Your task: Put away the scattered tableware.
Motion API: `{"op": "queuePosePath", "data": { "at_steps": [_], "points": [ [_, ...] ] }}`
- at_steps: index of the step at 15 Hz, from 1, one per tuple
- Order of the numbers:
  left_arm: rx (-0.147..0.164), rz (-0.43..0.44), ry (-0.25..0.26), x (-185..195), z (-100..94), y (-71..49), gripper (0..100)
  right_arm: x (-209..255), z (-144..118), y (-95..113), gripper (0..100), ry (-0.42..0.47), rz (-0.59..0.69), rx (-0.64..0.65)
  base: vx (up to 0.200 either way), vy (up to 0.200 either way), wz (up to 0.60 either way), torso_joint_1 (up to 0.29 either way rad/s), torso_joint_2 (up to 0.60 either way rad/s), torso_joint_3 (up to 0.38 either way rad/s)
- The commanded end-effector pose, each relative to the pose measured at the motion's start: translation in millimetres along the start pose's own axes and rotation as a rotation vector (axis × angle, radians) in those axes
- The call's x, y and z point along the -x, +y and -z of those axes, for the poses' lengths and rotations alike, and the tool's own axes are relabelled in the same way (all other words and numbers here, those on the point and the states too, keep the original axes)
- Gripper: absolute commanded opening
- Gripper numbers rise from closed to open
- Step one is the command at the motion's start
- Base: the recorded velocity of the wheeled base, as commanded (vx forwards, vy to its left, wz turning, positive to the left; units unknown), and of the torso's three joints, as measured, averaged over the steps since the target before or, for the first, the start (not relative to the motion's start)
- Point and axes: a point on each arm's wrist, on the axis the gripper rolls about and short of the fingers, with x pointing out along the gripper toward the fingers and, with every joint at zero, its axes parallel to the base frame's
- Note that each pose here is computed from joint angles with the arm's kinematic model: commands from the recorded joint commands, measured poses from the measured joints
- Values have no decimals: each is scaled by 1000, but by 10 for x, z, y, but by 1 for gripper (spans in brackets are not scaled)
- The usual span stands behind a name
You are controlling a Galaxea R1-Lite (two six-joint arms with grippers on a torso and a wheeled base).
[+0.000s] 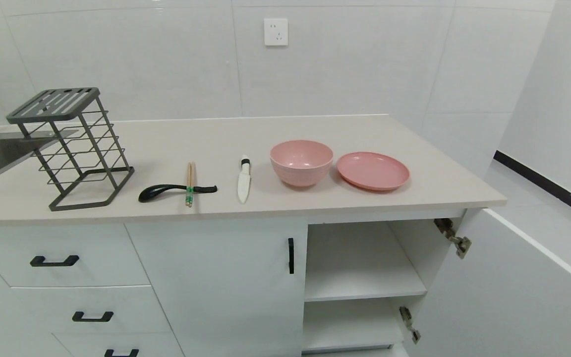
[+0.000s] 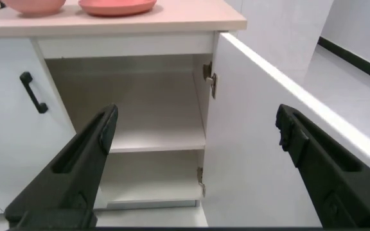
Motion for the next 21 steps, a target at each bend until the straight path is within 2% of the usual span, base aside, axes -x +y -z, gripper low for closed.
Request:
{"op": "queuePosePath", "data": {
  "at_steps": [1,15,21],
  "points": [
    [0,-1,0,-1,-2,0,100,-1,0,0,100,2,0,0,0,0,0,413,-481,-237],
    [3,-5,0,-1,-2,1,100,-1,0,0,100,2,0,0,0,0,0,295,-536,-260],
    [3,-5,0,-1,-2,1,100,-1,0,0,100,2,0,0,0,0,0,76,-146,-71]
  ]
}}
